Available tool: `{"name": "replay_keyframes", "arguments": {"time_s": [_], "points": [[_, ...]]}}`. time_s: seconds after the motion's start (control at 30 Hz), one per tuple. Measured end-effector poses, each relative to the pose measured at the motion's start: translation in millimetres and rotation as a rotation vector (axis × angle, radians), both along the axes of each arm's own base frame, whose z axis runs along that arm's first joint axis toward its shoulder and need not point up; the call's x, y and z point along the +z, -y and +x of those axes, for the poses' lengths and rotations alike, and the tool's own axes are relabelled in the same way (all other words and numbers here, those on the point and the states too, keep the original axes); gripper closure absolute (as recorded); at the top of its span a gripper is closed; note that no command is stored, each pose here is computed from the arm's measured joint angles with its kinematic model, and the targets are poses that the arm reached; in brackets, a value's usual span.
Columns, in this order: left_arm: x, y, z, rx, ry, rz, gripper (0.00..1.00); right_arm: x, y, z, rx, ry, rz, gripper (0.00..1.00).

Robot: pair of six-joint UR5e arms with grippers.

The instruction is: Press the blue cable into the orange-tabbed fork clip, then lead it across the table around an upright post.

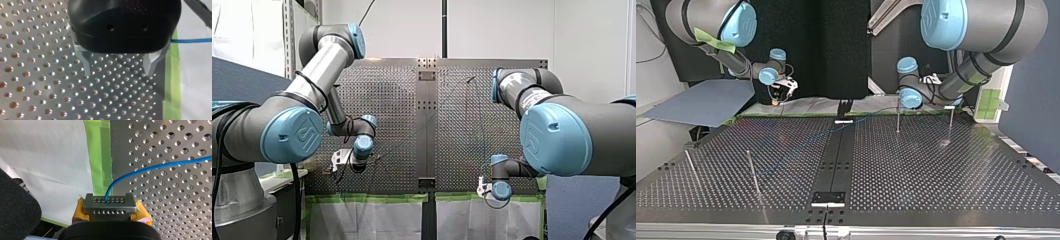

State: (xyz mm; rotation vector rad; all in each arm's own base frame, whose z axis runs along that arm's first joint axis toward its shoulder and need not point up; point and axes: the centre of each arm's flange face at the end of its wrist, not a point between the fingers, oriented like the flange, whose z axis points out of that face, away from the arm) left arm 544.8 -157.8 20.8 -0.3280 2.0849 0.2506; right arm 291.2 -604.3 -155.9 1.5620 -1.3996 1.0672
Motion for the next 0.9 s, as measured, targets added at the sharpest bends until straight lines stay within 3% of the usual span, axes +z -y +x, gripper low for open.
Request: {"name": "replay_keyframes", "arguments": {"time_s": [0.23, 0.6, 0.9], "points": [[0, -3.1, -3.1, 0.0, -0.014, -0.076, 0.0, 0, 0.0, 0.1, 0.001, 0.001, 0.0, 1.0], [8, -3.9, -20.4, -0.013, 0.021, -0.197, 0.0, 0, 0.2, -0.3, -0.001, 0.001, 0.0, 1.0], [22, 7.4, -39.5, -0.051, 0.061, -0.29, 0.0, 0, 0.2, -0.2, -0.001, 0.001, -0.001, 1.0]]}}
